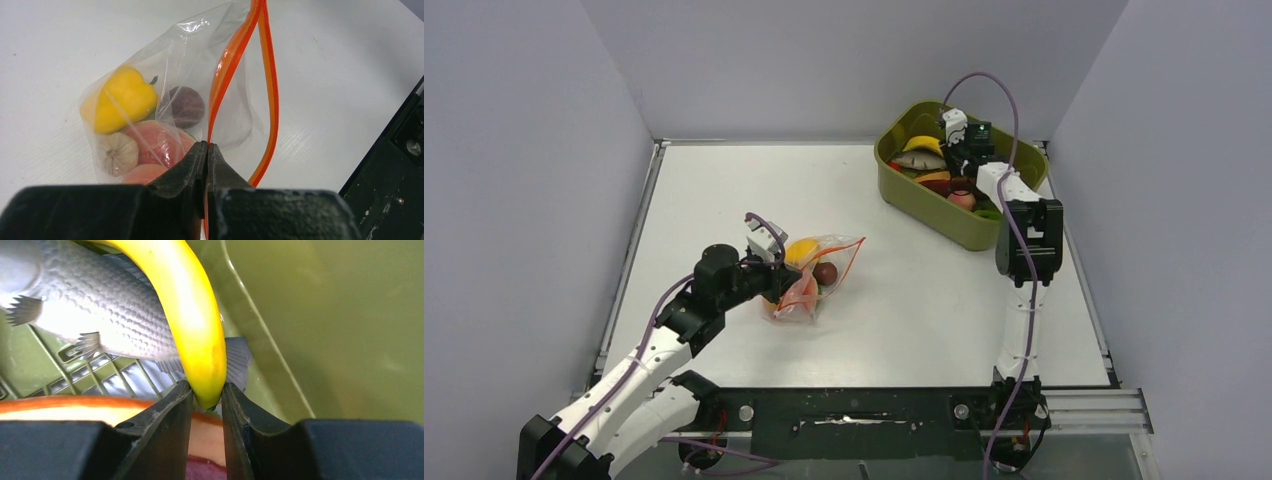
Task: Place the food in the zip-top bag and seal the zipper
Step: Pick up the fake fruit from the bin, then place the fake fruit in the zipper food storage bag.
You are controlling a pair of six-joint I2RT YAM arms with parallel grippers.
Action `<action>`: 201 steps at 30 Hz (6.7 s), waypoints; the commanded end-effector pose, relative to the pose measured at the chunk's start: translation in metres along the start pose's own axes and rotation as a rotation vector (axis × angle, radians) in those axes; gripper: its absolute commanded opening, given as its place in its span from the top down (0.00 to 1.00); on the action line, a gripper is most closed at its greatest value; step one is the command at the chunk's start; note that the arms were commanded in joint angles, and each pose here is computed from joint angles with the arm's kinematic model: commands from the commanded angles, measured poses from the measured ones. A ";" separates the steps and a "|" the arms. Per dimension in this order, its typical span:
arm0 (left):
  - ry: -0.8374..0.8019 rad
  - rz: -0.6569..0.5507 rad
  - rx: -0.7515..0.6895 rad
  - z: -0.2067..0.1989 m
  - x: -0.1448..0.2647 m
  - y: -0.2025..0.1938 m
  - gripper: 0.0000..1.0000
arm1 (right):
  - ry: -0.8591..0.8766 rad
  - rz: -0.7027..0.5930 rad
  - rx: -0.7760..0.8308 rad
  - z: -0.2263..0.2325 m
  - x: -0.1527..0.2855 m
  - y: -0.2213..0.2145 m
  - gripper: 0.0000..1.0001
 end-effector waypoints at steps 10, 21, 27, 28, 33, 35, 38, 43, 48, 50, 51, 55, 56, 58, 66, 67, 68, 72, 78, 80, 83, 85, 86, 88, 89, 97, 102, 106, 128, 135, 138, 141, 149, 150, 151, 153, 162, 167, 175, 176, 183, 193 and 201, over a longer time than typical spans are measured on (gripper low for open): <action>-0.009 -0.104 -0.023 -0.003 0.004 0.017 1.00 | -0.082 -0.195 -0.051 -0.013 0.073 0.060 0.78; 0.010 -0.124 -0.031 -0.003 0.009 0.020 1.00 | -0.124 -0.219 -0.083 -0.013 0.121 0.068 0.82; 0.016 -0.144 -0.029 -0.004 0.011 0.023 1.00 | -0.141 -0.222 -0.157 -0.002 0.161 0.060 0.82; 0.020 -0.147 -0.029 -0.003 0.012 0.024 1.00 | -0.141 -0.226 -0.168 0.001 0.168 0.059 0.82; 0.023 -0.146 -0.003 -0.005 0.013 0.032 1.00 | -0.153 -0.221 -0.200 0.013 0.205 0.057 0.83; 0.019 -0.147 0.007 -0.006 0.013 0.034 1.00 | -0.147 -0.225 -0.219 0.018 0.223 0.058 0.83; 0.024 -0.160 0.029 -0.007 0.013 0.038 1.00 | -0.125 -0.254 -0.227 0.028 0.248 0.060 0.83; 0.027 -0.174 0.077 -0.008 0.011 0.048 1.00 | -0.093 -0.263 -0.243 0.045 0.290 0.064 0.83; 0.028 -0.168 0.093 -0.008 0.006 0.065 1.00 | -0.005 -0.296 -0.237 0.069 0.327 0.066 0.84; 0.035 -0.177 0.086 -0.008 0.006 0.073 1.00 | 0.048 -0.308 -0.241 0.078 0.339 0.064 0.84; 0.039 -0.181 0.078 -0.007 0.006 0.074 1.00 | 0.072 -0.310 -0.243 0.082 0.345 0.063 0.84; 0.055 -0.219 0.050 -0.005 0.007 0.080 1.00 | 0.183 -0.277 -0.229 0.102 0.364 0.052 0.84; 0.060 -0.224 0.046 -0.005 0.007 0.081 1.00 | 0.207 -0.262 -0.225 0.107 0.369 0.048 0.84; 0.069 -0.231 0.041 -0.005 0.008 0.084 1.00 | 0.242 -0.243 -0.216 0.114 0.383 0.040 0.85; 0.095 -0.226 0.002 -0.001 0.007 0.085 1.00 | 0.411 -0.166 -0.174 0.133 0.419 0.013 0.84; 0.096 -0.226 0.001 -0.001 0.007 0.086 1.00 | 0.430 -0.151 -0.165 0.135 0.422 0.011 0.84; 0.096 -0.226 0.001 -0.001 0.007 0.086 1.00 | 0.444 -0.142 -0.160 0.135 0.424 0.009 0.84; 0.081 -0.226 0.005 -0.002 0.008 0.085 1.00 | 0.514 -0.128 -0.146 0.141 0.433 0.003 0.84; 0.000 -0.243 0.001 -0.009 0.008 0.081 1.00 | 0.580 -0.092 -0.104 0.153 0.434 0.007 0.85; -0.015 -0.252 0.010 -0.011 0.009 0.079 1.00 | 0.578 -0.086 -0.086 0.156 0.433 0.011 0.85; -0.036 -0.258 0.018 -0.013 0.011 0.077 1.00 | 0.544 -0.053 -0.057 0.161 0.427 0.016 0.84; -0.052 -0.259 0.018 -0.015 0.012 0.076 1.00 | 0.534 -0.044 -0.041 0.166 0.425 0.020 0.84; -0.062 -0.260 0.017 -0.016 0.012 0.076 1.00 | 0.535 -0.040 -0.032 0.169 0.424 0.022 0.84; -0.082 -0.258 0.015 -0.018 0.012 0.076 1.00 | 0.527 -0.031 -0.009 0.176 0.422 0.025 0.84; -0.092 -0.253 0.016 -0.018 0.011 0.075 1.00 | 0.520 -0.023 0.003 0.179 0.420 0.026 0.83; -0.142 -0.236 0.036 -0.023 0.011 0.066 1.00 | 0.449 0.048 0.097 0.201 0.411 0.034 0.82; -0.156 -0.238 0.040 -0.025 0.013 0.063 1.00 | 0.419 0.063 0.148 0.213 0.405 0.045 0.82; -0.172 -0.217 0.045 -0.025 0.012 0.054 1.00 | 0.410 0.099 0.203 0.228 0.399 0.047 0.80; -0.219 -0.211 0.024 -0.029 0.014 0.050 1.00 | 0.354 0.157 0.277 0.267 0.375 0.059 0.77; -0.211 -0.199 0.016 -0.027 0.013 0.049 1.00 | 0.294 0.145 0.221 0.247 0.379 0.062 0.77; -0.214 -0.207 0.020 -0.028 0.013 0.051 1.00 | 0.351 0.154 0.211 0.254 0.377 0.059 0.77; -0.214 -0.211 0.022 -0.028 0.012 0.050 1.00 | 0.435 0.162 0.232 0.268 0.375 0.056 0.76; -0.214 -0.206 0.023 -0.027 0.011 0.050 1.00 | 0.540 0.177 0.278 0.288 0.372 0.055 0.73; -0.214 -0.207 0.021 -0.027 0.011 0.050 1.00 | 0.551 0.178 0.287 0.290 0.371 0.054 0.73; -0.214 -0.207 0.021 -0.027 0.011 0.050 1.00 | 0.561 0.175 0.293 0.292 0.370 0.054 0.73; -0.215 -0.214 0.019 -0.028 0.012 0.051 1.00 | 0.570 0.155 0.302 0.295 0.366 0.055 0.74; -0.209 -0.207 0.028 -0.027 0.012 0.049 1.00 | 0.567 0.081 0.203 0.294 0.355 0.053 0.83; -0.200 -0.212 0.034 -0.027 0.012 0.051 1.00 | 0.419 0.018 0.094 0.279 0.357 0.049 0.84; -0.173 -0.231 0.056 -0.026 0.014 0.055 1.00 | 0.209 -0.096 -0.026 0.252 0.370 0.041 0.85; -0.172 -0.230 0.057 -0.026 0.014 0.055 1.00 | 0.219 -0.115 -0.028 0.252 0.371 0.040 0.86; -0.158 -0.230 0.093 -0.025 0.010 0.054 1.00 | 0.346 -0.130 -0.091 0.262 0.368 0.041 0.76; -0.119 -0.261 0.131 -0.022 0.009 0.058 1.00 | 0.490 -0.098 -0.600 0.278 0.369 0.027 0.46; -0.109 -0.272 0.145 -0.022 0.008 0.060 1.00 | 0.331 0.062 -0.963 0.290 0.355 0.002 0.51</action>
Point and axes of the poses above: each gripper's point midway between its finger pads, its own x axis back along the fingers, its own z axis along the line the jaws close on, y = z × x, the point moved 9 cm from there along x, back along the fingers, and after that the axes turned 4 degrees about -x, right-handed, at the moved point
